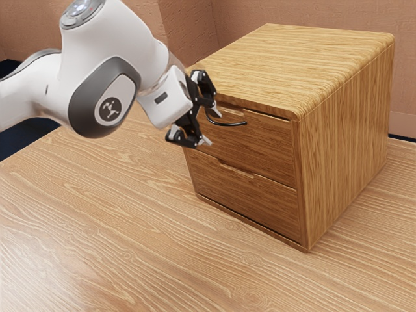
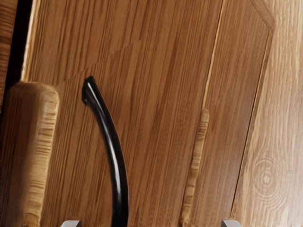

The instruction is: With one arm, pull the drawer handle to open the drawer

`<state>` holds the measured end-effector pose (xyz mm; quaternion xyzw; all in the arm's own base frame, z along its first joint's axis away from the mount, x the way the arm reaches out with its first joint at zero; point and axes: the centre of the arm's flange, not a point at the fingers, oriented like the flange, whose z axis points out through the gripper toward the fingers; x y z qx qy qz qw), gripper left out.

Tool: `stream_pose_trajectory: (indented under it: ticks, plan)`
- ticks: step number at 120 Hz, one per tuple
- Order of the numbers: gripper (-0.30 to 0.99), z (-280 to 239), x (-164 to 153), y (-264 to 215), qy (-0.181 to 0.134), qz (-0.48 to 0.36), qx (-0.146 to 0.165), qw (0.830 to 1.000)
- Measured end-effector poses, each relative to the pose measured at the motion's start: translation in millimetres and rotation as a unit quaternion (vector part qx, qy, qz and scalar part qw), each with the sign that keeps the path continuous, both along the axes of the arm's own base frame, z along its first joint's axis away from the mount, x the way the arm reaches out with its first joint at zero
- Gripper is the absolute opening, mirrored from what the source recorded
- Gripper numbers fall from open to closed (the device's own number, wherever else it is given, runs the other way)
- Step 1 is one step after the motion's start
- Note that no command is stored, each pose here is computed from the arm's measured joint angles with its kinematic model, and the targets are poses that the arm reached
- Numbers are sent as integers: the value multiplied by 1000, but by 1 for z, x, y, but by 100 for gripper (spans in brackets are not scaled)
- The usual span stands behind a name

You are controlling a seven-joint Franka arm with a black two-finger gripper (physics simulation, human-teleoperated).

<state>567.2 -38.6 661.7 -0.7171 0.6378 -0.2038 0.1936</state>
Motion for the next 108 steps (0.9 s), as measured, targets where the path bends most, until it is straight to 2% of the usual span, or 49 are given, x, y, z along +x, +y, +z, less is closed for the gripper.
stream_pose_trajectory:
  ticks: [30,64,84,108]
  plan:
    - [33,-12,7,0,8,-7,2,1000]
    - [2,-7,3,0,3,-10,5,1000]
    - [-3,1,-22,-5,-3,-12,11,1000]
    - [-5,-6,-31,-5,2,-12,9,1000]
